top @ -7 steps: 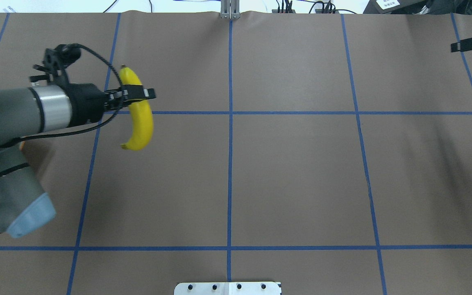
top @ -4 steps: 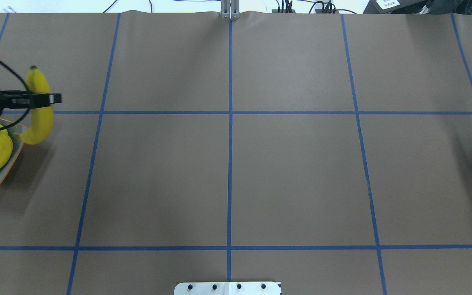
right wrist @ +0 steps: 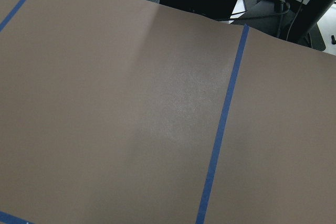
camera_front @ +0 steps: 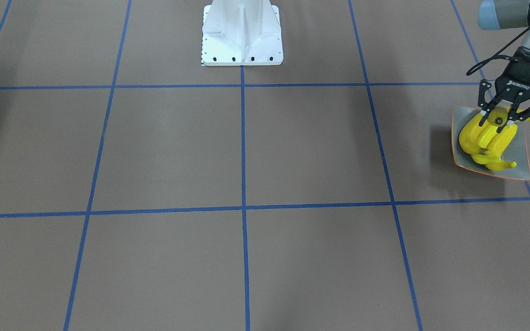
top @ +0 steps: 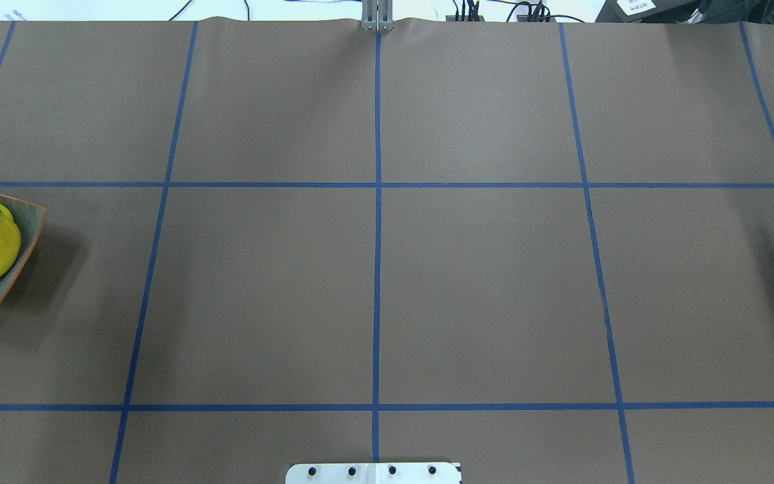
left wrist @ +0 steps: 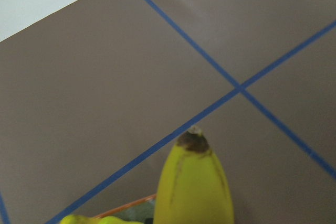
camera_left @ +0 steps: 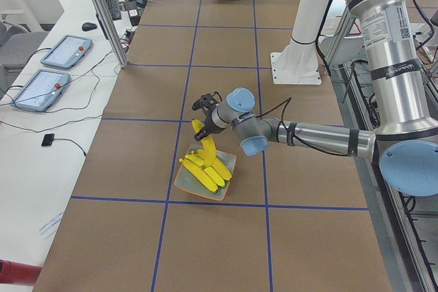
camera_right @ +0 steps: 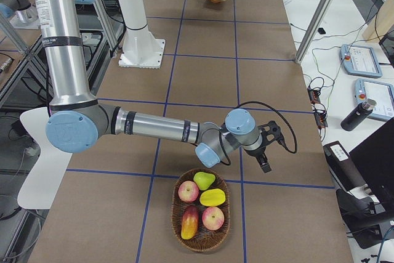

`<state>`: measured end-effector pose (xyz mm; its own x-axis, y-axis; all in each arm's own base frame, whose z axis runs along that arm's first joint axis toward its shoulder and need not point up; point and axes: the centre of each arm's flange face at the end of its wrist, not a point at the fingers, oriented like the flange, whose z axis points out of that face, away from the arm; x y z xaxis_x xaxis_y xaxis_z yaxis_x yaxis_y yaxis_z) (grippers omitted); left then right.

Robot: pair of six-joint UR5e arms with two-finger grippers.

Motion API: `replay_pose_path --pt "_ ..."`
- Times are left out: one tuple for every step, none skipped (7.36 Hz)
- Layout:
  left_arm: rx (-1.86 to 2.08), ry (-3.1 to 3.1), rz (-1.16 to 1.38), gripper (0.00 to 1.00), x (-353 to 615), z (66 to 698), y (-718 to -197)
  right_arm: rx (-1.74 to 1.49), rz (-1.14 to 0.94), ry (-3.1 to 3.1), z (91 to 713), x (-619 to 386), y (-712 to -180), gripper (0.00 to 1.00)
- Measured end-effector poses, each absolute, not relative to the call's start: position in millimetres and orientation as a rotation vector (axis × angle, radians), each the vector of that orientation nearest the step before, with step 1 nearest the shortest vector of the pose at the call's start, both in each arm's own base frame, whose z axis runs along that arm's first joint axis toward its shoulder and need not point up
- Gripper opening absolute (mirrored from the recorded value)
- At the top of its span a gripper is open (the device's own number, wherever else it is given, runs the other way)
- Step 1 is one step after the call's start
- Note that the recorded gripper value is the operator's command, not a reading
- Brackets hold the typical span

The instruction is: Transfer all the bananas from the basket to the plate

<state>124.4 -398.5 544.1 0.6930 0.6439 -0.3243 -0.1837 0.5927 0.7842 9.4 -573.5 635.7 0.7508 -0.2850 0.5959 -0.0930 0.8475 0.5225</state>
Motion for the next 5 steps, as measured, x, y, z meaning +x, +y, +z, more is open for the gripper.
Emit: replay_pose_path --pt "0.819 0.567 0.638 0.16 123 562 -399 0.561 -0.111 -0.723 636 9 -573 1.0" --pt "0.837 0.52 0.727 0.48 123 571 -399 0.562 -0.111 -0.723 636 9 -573 1.0" --pt "0.851 0.497 0.784 0.8 125 574 -399 0.563 -0.112 -0.722 635 9 -574 1.0" --pt "0.856 0.491 0.811 0.88 127 577 -398 0.564 -0.111 -0.722 635 9 -575 1.0" --pt "0.856 0.491 0.824 0.89 128 585 -397 0.564 -0.111 -0.722 634 9 -575 1.0"
